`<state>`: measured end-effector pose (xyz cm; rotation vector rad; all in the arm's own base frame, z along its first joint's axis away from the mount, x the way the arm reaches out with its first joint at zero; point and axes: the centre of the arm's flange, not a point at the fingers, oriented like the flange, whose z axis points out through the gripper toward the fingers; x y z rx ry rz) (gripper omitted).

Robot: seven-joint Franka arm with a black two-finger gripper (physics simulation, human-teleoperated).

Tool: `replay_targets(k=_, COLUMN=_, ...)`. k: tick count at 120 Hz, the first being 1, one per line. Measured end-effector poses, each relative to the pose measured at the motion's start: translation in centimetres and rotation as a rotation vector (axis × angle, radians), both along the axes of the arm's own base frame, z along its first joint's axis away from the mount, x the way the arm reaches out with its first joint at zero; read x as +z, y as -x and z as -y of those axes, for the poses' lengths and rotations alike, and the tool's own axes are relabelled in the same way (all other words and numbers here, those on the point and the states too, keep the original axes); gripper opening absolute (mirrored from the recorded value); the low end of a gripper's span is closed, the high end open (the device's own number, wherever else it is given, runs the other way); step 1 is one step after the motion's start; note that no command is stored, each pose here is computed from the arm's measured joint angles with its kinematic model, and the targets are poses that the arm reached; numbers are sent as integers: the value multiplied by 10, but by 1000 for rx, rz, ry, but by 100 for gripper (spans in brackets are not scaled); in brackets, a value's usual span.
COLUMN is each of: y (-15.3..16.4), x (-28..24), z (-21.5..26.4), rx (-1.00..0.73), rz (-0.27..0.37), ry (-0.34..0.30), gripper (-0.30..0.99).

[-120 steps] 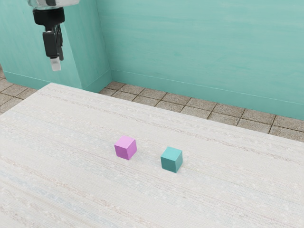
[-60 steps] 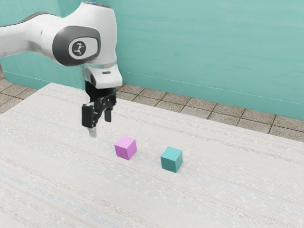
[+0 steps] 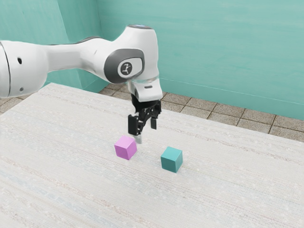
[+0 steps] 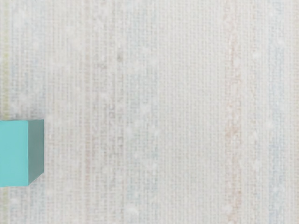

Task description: Pick up the blue block with one arm, and put the blue block on the pink block with one arm

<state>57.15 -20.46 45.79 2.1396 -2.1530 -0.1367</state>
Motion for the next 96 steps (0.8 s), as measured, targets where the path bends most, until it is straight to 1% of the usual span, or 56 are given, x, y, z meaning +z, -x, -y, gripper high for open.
replay_targets(k=12, y=-9, x=-22, z=3, rx=0, rz=-5, ry=8, gripper=69)
replay_targets(k=29, y=-28, x=-46, z=7, rx=-6, rz=8, ry=10, gripper=69)
replay_targets(k=44, y=-36, x=-69, z=9, rx=0, rz=-4, ry=22, gripper=69)
replay_targets(k=54, y=-38, x=-77, z=14, rx=0, rz=-3, ry=32, gripper=69)
replay_targets(k=76, y=-57, x=-84, z=23, rx=-17, rz=35, ry=32, gripper=69)
replay_targets(k=96, y=-69, x=-105, z=9, rx=-1, rz=22, ry=24, gripper=69)
